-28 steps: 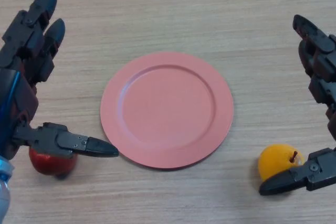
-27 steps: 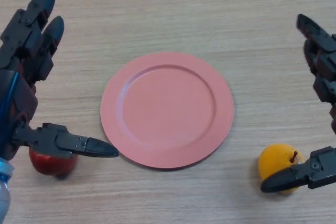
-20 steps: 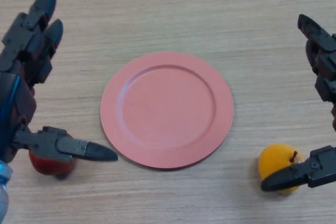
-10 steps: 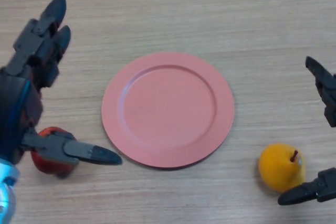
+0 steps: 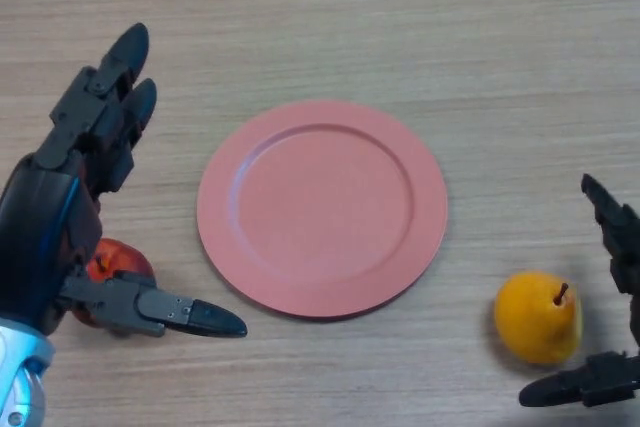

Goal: Pick up the yellow pear and place it on the plate

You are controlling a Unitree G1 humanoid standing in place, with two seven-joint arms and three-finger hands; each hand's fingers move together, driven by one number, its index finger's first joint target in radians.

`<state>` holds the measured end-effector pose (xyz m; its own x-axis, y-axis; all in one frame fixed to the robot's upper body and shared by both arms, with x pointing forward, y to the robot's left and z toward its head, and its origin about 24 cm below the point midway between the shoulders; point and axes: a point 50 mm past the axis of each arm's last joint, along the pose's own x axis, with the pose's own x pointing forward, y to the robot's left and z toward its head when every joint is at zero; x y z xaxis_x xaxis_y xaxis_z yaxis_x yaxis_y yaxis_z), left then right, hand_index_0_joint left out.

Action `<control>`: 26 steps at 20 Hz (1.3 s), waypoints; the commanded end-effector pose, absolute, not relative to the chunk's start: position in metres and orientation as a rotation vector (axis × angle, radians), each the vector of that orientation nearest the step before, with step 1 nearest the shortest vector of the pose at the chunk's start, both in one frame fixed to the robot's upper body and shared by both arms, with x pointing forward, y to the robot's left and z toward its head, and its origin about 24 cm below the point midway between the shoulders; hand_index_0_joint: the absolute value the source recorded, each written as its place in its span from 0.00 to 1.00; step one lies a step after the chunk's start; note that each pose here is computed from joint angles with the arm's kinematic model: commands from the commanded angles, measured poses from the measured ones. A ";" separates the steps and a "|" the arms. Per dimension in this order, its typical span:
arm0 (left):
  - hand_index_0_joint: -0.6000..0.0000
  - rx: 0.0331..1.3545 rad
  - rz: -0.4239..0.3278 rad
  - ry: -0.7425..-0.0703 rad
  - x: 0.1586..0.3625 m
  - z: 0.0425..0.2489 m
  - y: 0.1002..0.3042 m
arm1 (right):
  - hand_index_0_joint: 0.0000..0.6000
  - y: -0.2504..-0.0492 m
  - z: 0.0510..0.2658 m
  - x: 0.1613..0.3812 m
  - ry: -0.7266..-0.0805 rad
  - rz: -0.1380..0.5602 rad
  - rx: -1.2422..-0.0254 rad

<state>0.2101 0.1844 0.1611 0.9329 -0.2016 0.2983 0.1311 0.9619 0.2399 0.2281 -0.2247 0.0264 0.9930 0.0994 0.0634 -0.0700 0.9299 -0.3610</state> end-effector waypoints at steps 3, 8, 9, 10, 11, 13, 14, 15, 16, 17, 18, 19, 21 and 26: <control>1.00 0.266 -0.110 -0.545 0.196 0.194 0.189 | 0.00 -0.225 0.042 0.234 -0.241 0.079 -0.404; 1.00 0.271 -0.103 -0.552 0.195 0.195 0.189 | 0.83 -0.226 0.026 0.231 -0.117 0.062 -0.417; 1.00 0.276 -0.100 -0.557 0.194 0.195 0.189 | 0.97 -0.228 0.022 0.228 -0.066 0.057 -0.435; 1.00 0.277 -0.099 -0.557 0.193 0.195 0.190 | 1.00 -0.230 0.022 0.228 -0.051 0.058 -0.466; 1.00 0.275 -0.095 -0.556 0.192 0.195 0.190 | 1.00 -0.229 0.024 0.229 -0.048 0.061 -0.474; 1.00 0.298 -0.100 -0.547 0.191 0.194 0.190 | 1.00 -0.227 0.027 0.229 -0.051 0.070 -0.494; 1.00 0.308 -0.103 -0.549 0.191 0.194 0.190 | 1.00 -0.223 0.035 0.230 -0.073 0.064 -0.469; 1.00 0.312 -0.101 -0.547 0.191 0.194 0.190 | 1.00 -0.220 0.041 0.231 -0.077 0.068 -0.450; 1.00 0.308 -0.099 -0.555 0.191 0.195 0.191 | 1.00 -0.212 0.055 0.234 -0.088 0.085 -0.416; 1.00 0.305 -0.096 -0.559 0.191 0.196 0.191 | 1.00 -0.205 0.066 0.236 -0.089 0.110 -0.370; 1.00 0.309 -0.094 -0.562 0.190 0.195 0.191 | 1.00 -0.194 0.083 0.238 -0.116 0.136 -0.311; 1.00 0.301 -0.096 -0.554 0.190 0.195 0.192 | 1.00 -0.186 0.091 0.241 -0.136 0.159 -0.289; 1.00 0.291 -0.088 -0.563 0.190 0.197 0.193 | 1.00 -0.165 0.108 0.249 -0.176 0.231 -0.278; 1.00 0.240 -0.066 -0.595 0.188 0.201 0.201 | 1.00 -0.115 0.132 0.280 -0.290 0.367 -0.194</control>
